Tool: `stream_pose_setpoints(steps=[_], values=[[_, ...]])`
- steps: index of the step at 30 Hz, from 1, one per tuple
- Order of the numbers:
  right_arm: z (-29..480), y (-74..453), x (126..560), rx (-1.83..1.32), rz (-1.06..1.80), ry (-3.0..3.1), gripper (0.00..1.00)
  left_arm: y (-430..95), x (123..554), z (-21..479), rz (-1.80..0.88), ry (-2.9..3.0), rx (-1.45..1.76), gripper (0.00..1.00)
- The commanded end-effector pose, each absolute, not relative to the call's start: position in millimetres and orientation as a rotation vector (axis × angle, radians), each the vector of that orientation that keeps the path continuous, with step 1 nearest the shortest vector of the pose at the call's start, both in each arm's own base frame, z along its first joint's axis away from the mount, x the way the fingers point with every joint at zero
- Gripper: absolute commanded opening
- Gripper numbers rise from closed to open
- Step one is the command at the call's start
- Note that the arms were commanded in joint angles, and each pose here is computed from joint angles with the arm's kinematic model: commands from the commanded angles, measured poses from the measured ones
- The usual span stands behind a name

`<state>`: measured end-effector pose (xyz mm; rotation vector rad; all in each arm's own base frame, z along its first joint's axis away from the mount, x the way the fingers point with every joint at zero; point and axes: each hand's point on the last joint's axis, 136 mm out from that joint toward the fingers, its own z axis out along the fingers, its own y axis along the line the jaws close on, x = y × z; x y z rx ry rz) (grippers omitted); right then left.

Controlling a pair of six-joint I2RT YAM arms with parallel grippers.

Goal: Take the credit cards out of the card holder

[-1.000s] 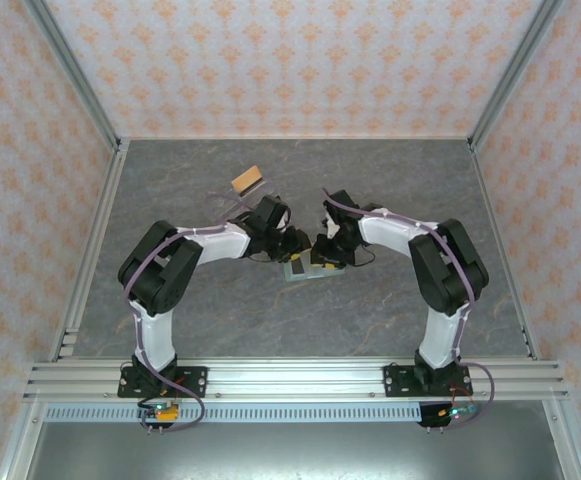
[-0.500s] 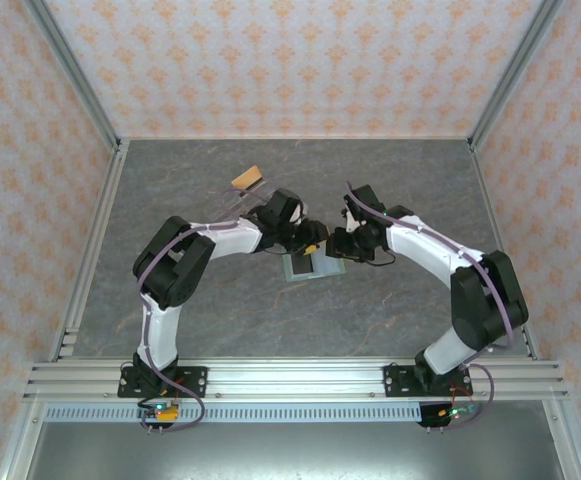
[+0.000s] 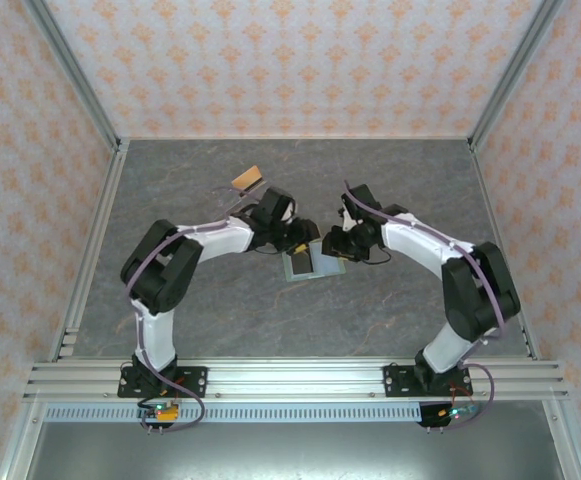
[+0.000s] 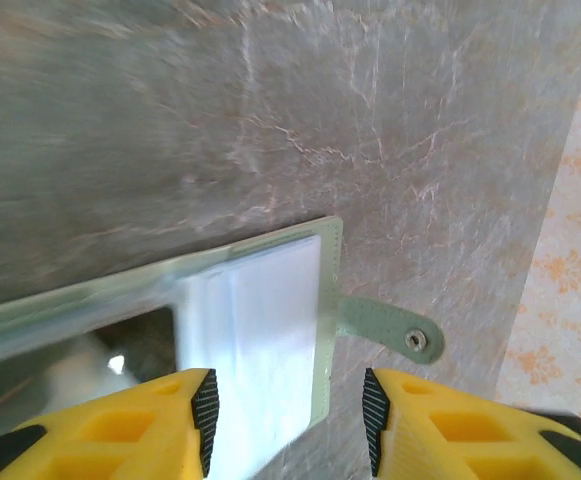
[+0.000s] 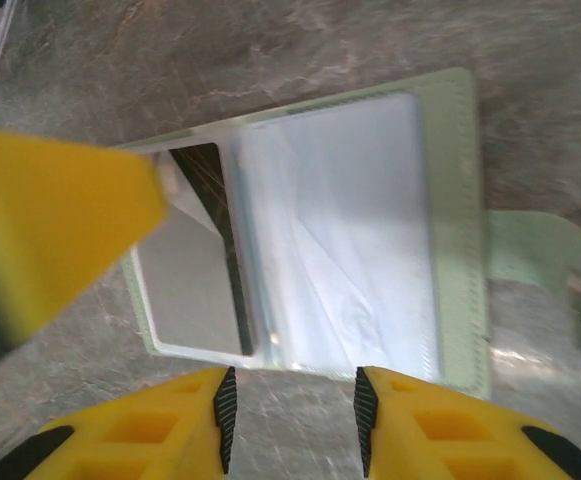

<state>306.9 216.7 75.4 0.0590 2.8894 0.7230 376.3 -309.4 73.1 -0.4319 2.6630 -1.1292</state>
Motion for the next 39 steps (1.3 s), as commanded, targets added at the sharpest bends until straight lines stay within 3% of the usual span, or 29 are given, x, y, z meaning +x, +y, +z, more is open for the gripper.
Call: stream_pose_setpoints(steps=[1,8,25,39], values=[[79,243,323,0.044,0.896,2.858,0.36,-276,370,77,-0.957,2.663,-0.458,0.43],[62,259,342,0.046,0.946,2.876,0.32,-256,356,56,-0.839,2.708,-0.517,0.36],[33,264,350,0.064,0.948,2.924,0.24,-271,354,27,-0.938,2.759,-0.570,0.18],[31,267,347,0.036,0.978,2.926,0.23,-274,349,11,-0.942,2.804,-0.564,0.16]])
